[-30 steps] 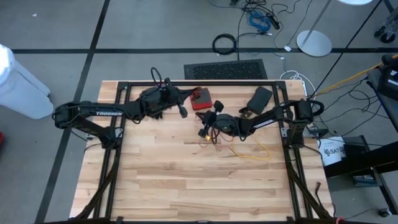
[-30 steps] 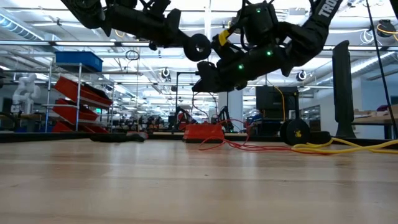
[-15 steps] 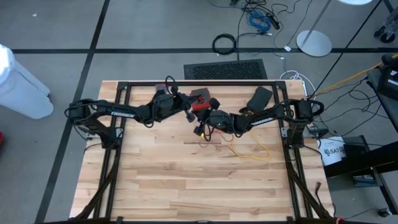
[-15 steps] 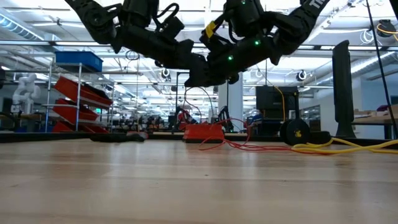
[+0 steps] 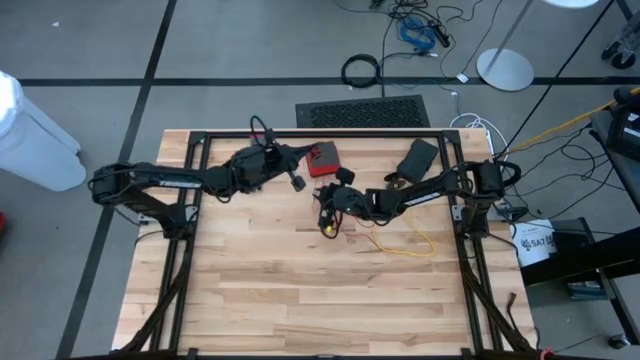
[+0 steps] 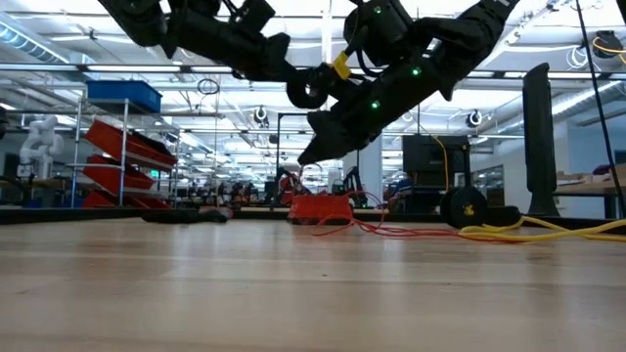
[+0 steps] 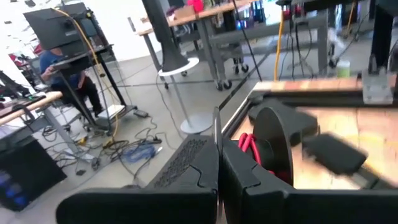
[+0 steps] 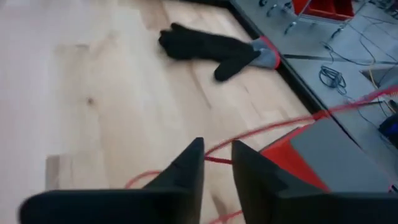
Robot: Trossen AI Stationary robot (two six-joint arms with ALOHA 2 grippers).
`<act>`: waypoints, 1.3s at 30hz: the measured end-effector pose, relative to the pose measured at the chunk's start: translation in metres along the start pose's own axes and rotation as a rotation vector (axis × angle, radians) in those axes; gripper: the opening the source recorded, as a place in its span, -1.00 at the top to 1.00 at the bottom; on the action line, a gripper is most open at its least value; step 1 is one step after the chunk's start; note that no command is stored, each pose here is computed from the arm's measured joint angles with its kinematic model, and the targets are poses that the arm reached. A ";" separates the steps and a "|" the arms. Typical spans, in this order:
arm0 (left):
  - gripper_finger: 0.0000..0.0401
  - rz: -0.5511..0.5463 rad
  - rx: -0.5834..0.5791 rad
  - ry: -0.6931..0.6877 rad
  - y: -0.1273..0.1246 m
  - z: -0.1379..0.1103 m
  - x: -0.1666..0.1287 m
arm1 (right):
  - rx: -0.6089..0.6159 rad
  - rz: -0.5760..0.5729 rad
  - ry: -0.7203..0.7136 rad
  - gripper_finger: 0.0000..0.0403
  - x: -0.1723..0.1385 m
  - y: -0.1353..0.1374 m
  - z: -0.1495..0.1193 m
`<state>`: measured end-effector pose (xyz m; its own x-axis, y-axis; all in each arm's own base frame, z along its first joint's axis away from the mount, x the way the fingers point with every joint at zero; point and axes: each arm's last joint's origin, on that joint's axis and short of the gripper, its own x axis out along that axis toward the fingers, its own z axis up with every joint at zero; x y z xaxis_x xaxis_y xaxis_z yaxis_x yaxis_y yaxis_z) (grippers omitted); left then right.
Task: Coil cords
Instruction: Coil the red wire onto the spool
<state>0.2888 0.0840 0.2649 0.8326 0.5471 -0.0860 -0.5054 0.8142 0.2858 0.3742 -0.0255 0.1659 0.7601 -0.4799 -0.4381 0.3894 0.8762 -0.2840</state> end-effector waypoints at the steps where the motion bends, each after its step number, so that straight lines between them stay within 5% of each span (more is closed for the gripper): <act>1: 1.00 0.000 0.014 0.015 0.001 0.001 -0.003 | -0.010 0.004 0.010 0.59 -0.001 0.002 -0.001; 13: 1.00 -0.006 0.060 0.126 0.010 0.007 -0.027 | -0.170 -0.031 0.067 0.39 -0.020 0.027 -0.005; 18: 1.00 -0.008 0.058 0.133 0.014 0.011 -0.036 | -0.251 -0.196 0.153 0.43 -0.027 0.030 -0.015; 24: 1.00 -0.030 0.065 0.147 0.011 0.012 -0.042 | -0.180 -0.259 0.139 0.47 -0.018 0.011 -0.023; 29: 1.00 -0.047 0.068 0.143 0.007 0.013 -0.043 | -0.072 -0.118 0.022 0.48 -0.002 -0.012 -0.022; 39: 1.00 -0.059 0.056 0.147 0.006 0.013 -0.043 | -0.049 -0.061 0.024 0.48 0.019 -0.042 -0.031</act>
<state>0.2523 0.0630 0.2828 0.8163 0.5247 -0.2417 -0.4400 0.8358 0.3284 0.3562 -0.0727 0.1432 0.7228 -0.5334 -0.4394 0.4079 0.8425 -0.3518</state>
